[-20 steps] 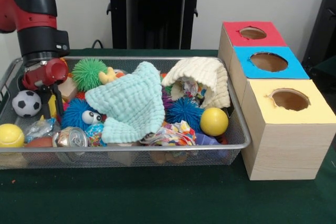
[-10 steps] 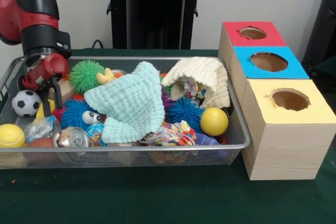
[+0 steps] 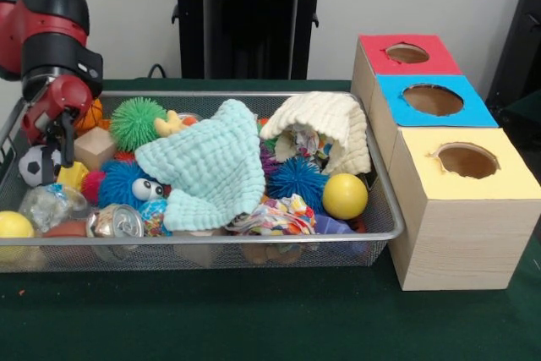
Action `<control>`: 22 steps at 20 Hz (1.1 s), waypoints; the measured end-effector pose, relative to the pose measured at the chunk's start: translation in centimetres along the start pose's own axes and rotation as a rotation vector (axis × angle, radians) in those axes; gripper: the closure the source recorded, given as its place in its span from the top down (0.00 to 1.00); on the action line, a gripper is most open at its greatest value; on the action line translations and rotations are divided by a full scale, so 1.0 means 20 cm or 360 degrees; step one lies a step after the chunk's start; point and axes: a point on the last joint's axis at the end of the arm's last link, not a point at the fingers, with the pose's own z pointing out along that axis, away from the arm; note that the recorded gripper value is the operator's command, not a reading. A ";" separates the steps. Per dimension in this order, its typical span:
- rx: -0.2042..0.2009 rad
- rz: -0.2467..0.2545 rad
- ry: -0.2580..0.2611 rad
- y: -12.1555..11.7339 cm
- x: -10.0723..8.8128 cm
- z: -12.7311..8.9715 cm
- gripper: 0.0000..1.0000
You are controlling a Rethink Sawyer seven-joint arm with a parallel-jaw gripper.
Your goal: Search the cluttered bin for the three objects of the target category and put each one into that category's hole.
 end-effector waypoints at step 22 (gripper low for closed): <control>0.0074 -0.0270 0.0169 0.14 0.02 0.35 1.00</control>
